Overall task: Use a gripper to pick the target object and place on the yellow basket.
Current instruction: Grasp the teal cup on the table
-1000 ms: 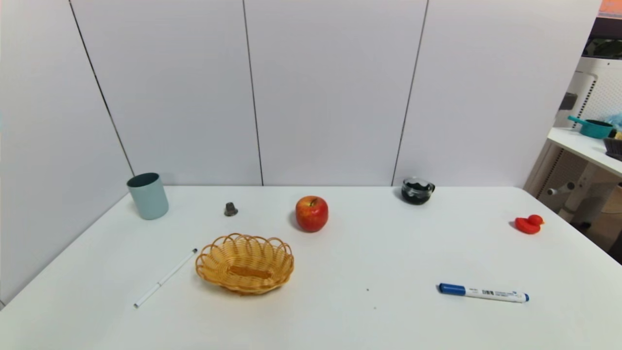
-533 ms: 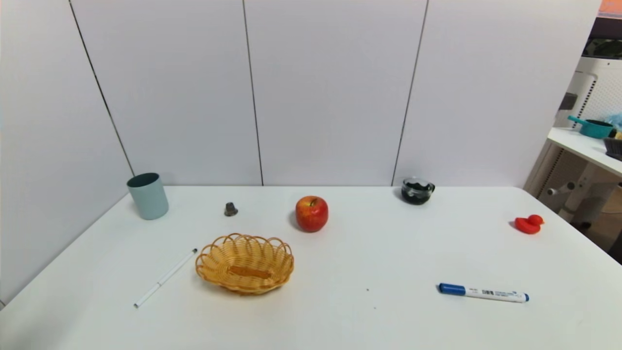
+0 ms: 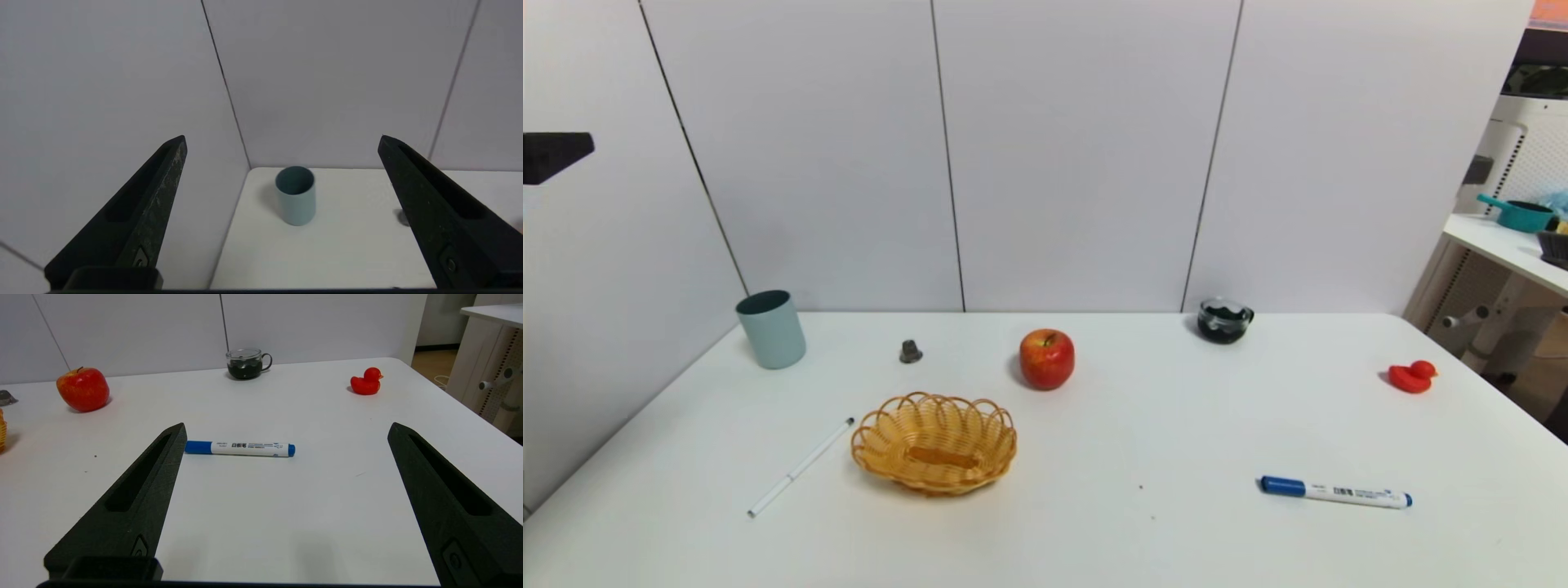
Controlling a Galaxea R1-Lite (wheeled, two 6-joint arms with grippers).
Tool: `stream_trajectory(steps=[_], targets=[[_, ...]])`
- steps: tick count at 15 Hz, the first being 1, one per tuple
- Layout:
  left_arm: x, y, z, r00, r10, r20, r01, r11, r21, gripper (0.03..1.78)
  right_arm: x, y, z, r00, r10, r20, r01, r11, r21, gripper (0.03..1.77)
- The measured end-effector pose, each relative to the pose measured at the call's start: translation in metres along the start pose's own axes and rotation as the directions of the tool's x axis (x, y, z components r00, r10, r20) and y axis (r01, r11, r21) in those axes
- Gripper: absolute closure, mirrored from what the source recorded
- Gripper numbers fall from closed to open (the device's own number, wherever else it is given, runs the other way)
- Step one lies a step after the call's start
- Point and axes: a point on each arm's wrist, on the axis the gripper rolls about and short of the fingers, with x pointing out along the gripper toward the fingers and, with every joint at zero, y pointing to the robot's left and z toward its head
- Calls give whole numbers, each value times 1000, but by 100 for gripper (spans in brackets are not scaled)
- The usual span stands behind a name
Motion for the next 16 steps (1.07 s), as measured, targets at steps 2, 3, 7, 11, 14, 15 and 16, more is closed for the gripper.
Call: stream_trajectory(steps=[2, 3, 7, 11, 14, 15, 16], targets=[[40, 2, -4, 998, 9, -56, -6, 998, 64, 12, 0, 0, 0, 1000, 0, 0, 0, 1000, 0, 10], [58, 2, -10, 996, 9, -88, -2, 997, 79, 12, 0, 0, 0, 1000, 0, 0, 0, 1000, 0, 10], [118, -4, -47, 972, -16, -236, 38, 995, 89, 12, 0, 0, 0, 1000, 0, 0, 0, 1000, 4, 10], [161, -14, -93, 925, -25, -379, 61, 995, 84, 12, 0, 0, 0, 1000, 0, 0, 0, 1000, 4, 10], [189, -17, -118, 896, 6, -444, 25, 998, 64, 12, 0, 0, 0, 1000, 0, 0, 0, 1000, 4, 10], [197, -17, -124, 889, 5, -458, 11, 999, 34, 12, 0, 0, 0, 1000, 0, 0, 0, 1000, 3, 10], [203, -19, -132, 879, 1, -476, -6, 1000, -8, 12, 0, 0, 0, 1000, 0, 0, 0, 1000, 4, 10]])
